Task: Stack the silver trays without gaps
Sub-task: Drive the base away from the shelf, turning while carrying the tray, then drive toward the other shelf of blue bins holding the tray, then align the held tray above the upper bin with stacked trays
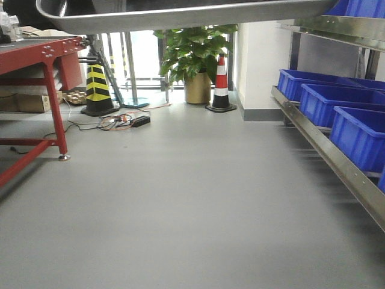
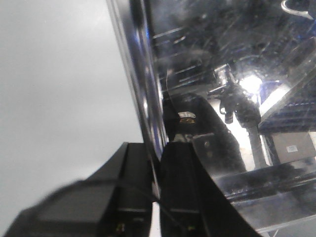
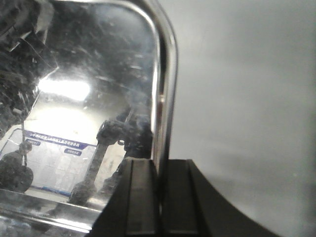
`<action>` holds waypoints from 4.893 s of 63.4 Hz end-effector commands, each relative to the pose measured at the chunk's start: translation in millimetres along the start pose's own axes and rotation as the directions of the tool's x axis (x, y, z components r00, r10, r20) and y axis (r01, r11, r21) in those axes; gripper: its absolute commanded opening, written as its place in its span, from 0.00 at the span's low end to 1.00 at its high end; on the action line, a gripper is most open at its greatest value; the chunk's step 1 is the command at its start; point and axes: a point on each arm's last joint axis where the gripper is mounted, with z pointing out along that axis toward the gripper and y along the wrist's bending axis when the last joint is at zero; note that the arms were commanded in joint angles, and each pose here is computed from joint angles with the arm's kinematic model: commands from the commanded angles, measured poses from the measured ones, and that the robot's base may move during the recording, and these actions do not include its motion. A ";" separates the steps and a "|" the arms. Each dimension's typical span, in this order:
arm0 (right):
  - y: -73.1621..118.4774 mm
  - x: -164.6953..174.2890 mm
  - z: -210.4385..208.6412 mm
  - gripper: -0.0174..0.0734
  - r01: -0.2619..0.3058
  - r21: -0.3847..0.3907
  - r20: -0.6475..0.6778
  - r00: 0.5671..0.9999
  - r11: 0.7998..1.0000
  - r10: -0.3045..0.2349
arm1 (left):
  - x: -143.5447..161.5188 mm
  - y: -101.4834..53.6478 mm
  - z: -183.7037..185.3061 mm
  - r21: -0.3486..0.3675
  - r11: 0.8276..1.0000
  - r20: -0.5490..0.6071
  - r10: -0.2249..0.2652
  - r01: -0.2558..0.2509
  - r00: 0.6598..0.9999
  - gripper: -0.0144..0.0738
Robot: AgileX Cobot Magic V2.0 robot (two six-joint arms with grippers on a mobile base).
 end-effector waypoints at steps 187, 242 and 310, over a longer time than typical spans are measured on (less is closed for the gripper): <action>-0.7 -4.5 -23.8 0.26 0.010 -0.045 0.096 0.995 0.999 -0.006 | 5.2 -9.5 -19.7 0.111 0.994 0.000 0.004 -0.004 1.000 0.11; -0.7 -4.4 -23.8 0.26 0.010 -0.045 0.095 0.995 0.999 -0.006 | 5.3 -9.8 -19.8 0.115 0.993 -0.001 0.003 -0.003 1.000 0.11; -0.7 -4.4 -23.8 0.26 0.010 -0.045 0.095 0.995 0.999 -0.006 | 5.3 -9.8 -19.8 0.115 0.993 -0.001 0.003 -0.003 1.000 0.11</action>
